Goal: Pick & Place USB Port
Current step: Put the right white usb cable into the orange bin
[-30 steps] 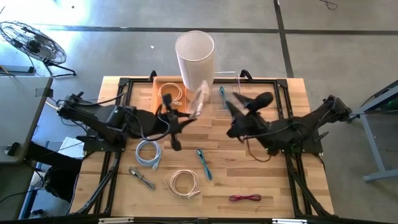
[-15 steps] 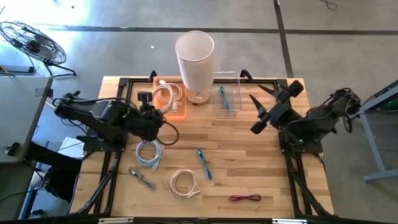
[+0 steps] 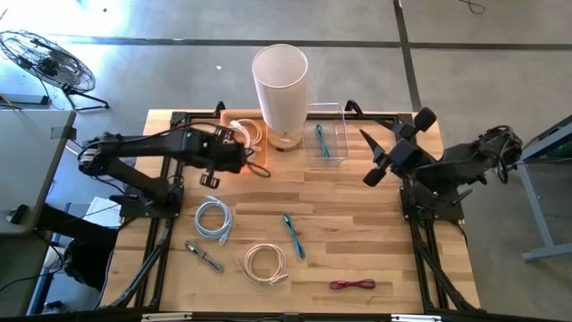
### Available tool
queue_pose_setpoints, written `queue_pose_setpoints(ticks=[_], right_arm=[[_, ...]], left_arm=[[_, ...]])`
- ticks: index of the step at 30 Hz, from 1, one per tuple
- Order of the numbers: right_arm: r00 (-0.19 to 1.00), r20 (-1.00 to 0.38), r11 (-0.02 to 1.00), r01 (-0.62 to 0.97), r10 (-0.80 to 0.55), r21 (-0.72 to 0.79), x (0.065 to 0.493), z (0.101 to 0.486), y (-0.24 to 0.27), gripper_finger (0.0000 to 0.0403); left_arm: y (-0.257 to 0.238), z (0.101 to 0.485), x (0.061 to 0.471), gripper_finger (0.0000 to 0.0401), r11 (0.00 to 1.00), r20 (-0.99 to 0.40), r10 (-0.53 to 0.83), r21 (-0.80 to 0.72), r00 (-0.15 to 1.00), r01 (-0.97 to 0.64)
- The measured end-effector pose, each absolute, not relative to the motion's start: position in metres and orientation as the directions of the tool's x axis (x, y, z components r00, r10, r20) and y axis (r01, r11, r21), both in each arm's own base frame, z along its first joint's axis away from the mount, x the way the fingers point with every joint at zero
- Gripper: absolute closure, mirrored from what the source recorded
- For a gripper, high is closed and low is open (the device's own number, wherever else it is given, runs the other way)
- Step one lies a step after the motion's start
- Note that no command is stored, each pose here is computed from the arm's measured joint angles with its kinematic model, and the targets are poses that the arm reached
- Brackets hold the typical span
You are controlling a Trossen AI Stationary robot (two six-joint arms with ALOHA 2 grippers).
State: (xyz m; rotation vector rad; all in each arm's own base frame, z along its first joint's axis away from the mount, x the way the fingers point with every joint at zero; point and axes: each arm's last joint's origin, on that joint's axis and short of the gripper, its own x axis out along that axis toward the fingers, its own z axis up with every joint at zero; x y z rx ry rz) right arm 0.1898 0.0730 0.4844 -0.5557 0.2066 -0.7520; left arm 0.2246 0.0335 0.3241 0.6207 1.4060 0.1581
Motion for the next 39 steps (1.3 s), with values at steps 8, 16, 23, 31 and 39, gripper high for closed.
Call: queue_pose_setpoints(ticks=[8,16,23,31,39], right_arm=[[0.689,0.015,0.572,0.614,-0.724,-0.544,0.193,0.484,0.065,0.0253],[0.675,0.015,0.560,0.624,-0.738,-0.545,0.194,0.484,0.062,0.0257],[0.648,0.010,0.542,0.646,-0.762,-0.538,0.196,0.483,0.056,0.0258],[0.650,0.002,0.537,0.631,-0.760,-0.560,0.196,0.480,0.056,0.0254],[0.629,-0.003,0.517,0.636,-0.777,-0.574,0.197,0.479,0.051,0.0245]], left_arm=[[0.074,0.274,0.226,0.0369,0.848,-0.882,0.443,0.470,0.159,0.243],[0.103,0.262,0.230,0.0369,0.827,-0.857,0.442,0.504,0.267,0.248],[0.131,0.258,0.226,0.0369,0.839,-0.863,0.410,0.484,0.294,0.250],[0.147,0.249,0.226,0.0360,0.867,-0.875,0.379,0.449,0.300,0.216],[0.149,0.249,0.230,0.0258,0.858,-0.860,0.399,0.472,0.317,0.201]])
